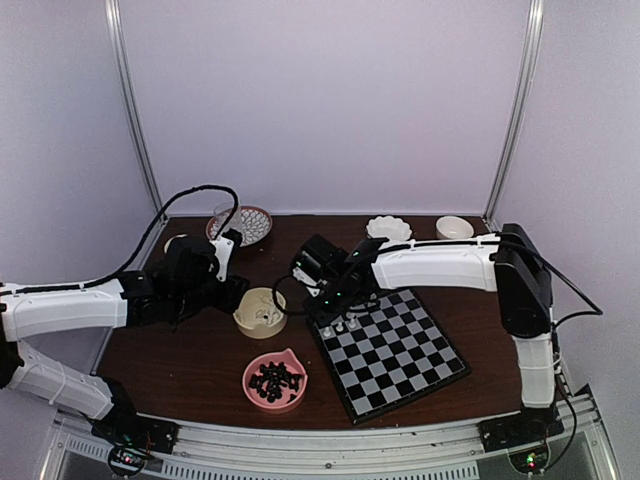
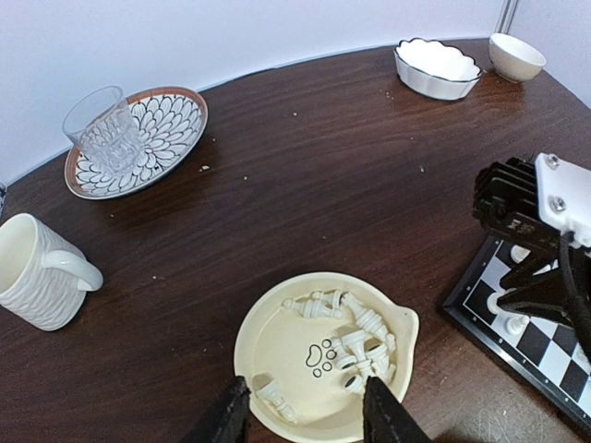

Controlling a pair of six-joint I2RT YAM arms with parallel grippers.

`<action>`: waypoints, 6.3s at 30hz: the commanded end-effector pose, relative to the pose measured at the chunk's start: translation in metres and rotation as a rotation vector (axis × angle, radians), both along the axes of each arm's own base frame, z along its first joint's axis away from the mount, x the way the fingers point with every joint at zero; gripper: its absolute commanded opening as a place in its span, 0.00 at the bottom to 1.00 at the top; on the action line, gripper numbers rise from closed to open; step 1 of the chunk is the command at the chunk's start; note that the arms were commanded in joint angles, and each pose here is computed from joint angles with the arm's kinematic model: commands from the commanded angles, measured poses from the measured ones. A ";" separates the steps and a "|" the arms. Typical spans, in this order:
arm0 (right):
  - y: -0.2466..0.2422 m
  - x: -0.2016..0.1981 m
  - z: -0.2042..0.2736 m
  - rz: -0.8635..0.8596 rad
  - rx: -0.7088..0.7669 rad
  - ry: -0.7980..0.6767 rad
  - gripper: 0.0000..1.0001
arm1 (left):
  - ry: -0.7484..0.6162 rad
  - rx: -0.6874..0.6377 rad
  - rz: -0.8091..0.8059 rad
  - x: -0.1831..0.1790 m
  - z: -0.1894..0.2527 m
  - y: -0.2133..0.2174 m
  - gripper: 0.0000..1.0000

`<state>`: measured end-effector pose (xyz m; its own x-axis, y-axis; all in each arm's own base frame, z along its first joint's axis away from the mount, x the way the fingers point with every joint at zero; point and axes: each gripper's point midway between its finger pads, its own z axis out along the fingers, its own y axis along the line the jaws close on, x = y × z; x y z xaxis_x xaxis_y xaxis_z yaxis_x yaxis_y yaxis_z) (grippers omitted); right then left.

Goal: Set up the chess pieces on the board
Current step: Place the rook at h1, then pick up the bishop from the storage box.

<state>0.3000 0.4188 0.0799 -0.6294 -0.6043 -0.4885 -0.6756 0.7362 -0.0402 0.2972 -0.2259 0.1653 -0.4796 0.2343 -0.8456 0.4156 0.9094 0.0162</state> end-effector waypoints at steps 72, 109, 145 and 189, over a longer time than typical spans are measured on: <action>-0.061 -0.008 0.080 -0.047 0.215 -0.220 0.33 | 0.419 0.128 0.263 0.023 -0.099 0.006 0.38; -0.063 -0.010 0.083 -0.044 0.236 -0.231 0.32 | 0.455 0.228 0.330 0.041 -0.134 0.004 0.31; -0.059 -0.011 0.080 -0.033 0.243 -0.223 0.32 | 0.397 0.121 0.374 0.053 -0.121 -0.004 0.32; -0.063 -0.017 0.096 -0.023 0.307 -0.254 0.31 | 0.336 0.031 -0.039 0.018 -0.060 -0.029 0.00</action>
<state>0.2835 0.3597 0.1526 -0.5130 -0.4398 -0.7372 -0.6532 0.7572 0.0029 0.3278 -0.2302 0.0867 -0.7868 0.2019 -0.5832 0.2550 0.9669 -0.0093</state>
